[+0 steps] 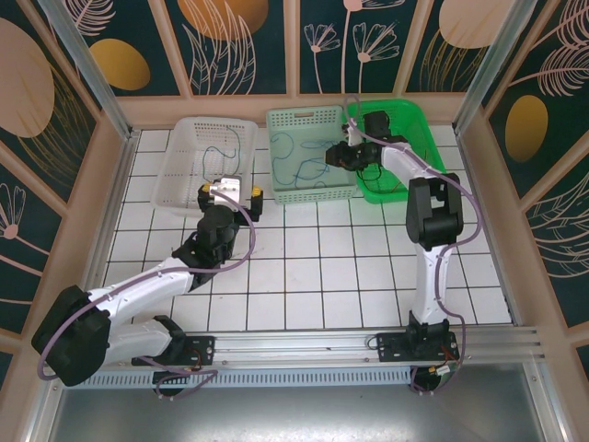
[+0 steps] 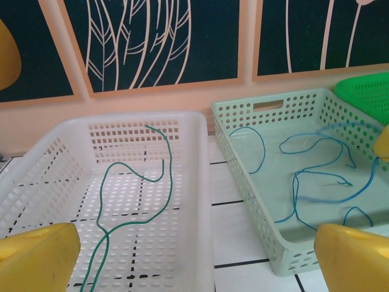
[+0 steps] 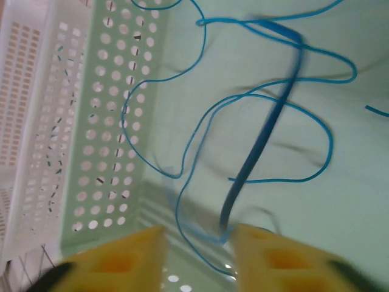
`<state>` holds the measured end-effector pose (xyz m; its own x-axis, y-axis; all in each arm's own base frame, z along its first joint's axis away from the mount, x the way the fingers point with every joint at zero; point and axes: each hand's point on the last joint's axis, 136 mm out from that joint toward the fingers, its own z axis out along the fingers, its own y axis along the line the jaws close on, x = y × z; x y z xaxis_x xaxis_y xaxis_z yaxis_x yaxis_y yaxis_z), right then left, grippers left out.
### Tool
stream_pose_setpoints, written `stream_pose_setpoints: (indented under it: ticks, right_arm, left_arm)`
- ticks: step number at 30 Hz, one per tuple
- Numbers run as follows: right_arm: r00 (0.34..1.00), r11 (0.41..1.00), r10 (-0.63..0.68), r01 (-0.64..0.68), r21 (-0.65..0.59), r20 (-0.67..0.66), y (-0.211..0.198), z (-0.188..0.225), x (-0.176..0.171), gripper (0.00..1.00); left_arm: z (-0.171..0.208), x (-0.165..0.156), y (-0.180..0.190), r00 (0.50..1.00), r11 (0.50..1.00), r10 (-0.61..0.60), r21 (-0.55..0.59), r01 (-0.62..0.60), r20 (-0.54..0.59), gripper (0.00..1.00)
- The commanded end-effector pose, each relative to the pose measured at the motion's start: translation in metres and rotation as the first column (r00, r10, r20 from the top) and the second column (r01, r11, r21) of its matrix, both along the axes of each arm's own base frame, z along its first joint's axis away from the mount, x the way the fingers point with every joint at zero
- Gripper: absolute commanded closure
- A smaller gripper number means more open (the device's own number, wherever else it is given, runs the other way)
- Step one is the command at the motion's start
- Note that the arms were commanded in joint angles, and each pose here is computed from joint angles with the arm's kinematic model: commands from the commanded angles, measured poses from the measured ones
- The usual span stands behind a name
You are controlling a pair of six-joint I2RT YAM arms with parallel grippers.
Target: Untangle the cables
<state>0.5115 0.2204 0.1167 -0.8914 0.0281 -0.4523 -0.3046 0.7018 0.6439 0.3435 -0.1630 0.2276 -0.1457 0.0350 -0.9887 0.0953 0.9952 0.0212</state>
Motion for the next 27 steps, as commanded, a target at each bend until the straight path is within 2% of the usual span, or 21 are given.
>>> stream_pose_setpoints:
  ticks: [1,4,9,13,15,17,19,21,23,25,27]
  right_arm:
    - [0.998,0.999,-0.033,0.034,-0.02,0.057,-0.007,0.027,0.01,0.3]
    - [0.993,0.999,-0.041,0.044,-0.025,0.113,-0.011,0.045,0.004,0.18]
    - [0.966,0.999,-0.036,0.032,0.02,0.257,-0.014,0.091,-0.022,0.1]
    - [0.91,0.999,-0.027,0.007,0.049,0.413,-0.017,0.13,-0.053,0.08]
    - [0.861,0.998,-0.056,0.056,0.015,0.506,-0.029,0.143,-0.07,0.07]
    - [0.799,0.982,-0.128,0.187,-0.04,0.588,-0.055,0.143,-0.081,0.04]
    - [0.708,0.925,-0.204,0.366,-0.104,0.676,-0.093,0.135,-0.091,0.01]
    - [0.596,0.832,-0.265,0.539,-0.133,0.757,-0.136,0.124,-0.106,0.01]
    - [0.504,0.749,-0.299,0.65,-0.128,0.81,-0.17,0.111,-0.123,0.01]
    - [0.443,0.681,-0.344,0.725,-0.104,0.828,-0.199,0.098,-0.138,0.01]
    - [0.413,0.645,-0.381,0.76,-0.082,0.828,-0.219,0.082,-0.149,0.01]
  left_arm:
    - [0.001,-0.004,0.001,1.0,0.999,-0.008,-0.041,0.008,0.004,0.01]
    - [0.0,-0.004,0.001,1.0,0.999,-0.009,-0.044,0.009,0.001,0.01]
    - [0.001,-0.004,0.003,1.0,0.999,0.001,-0.054,-0.001,0.005,0.01]
    - [0.002,-0.004,0.014,0.997,0.996,0.068,-0.066,-0.066,0.027,0.01]
    - [0.003,-0.004,0.022,0.993,0.992,0.111,-0.067,-0.108,0.033,0.01]
    - [0.002,-0.005,0.026,0.991,0.99,0.128,-0.066,-0.125,0.034,0.01]
    - [0.0,-0.006,0.03,0.99,0.989,0.139,-0.064,-0.137,0.032,0.01]
    - [-0.006,-0.007,0.037,0.987,0.985,0.162,-0.057,-0.16,0.025,0.01]
    - [-0.013,-0.007,0.047,0.981,0.98,0.192,-0.061,-0.191,0.014,0.01]
    - [-0.021,-0.007,0.06,0.977,0.973,0.214,-0.082,-0.214,-0.002,0.01]
    - [-0.029,-0.008,0.076,0.97,0.966,0.242,-0.095,-0.241,-0.005,0.01]
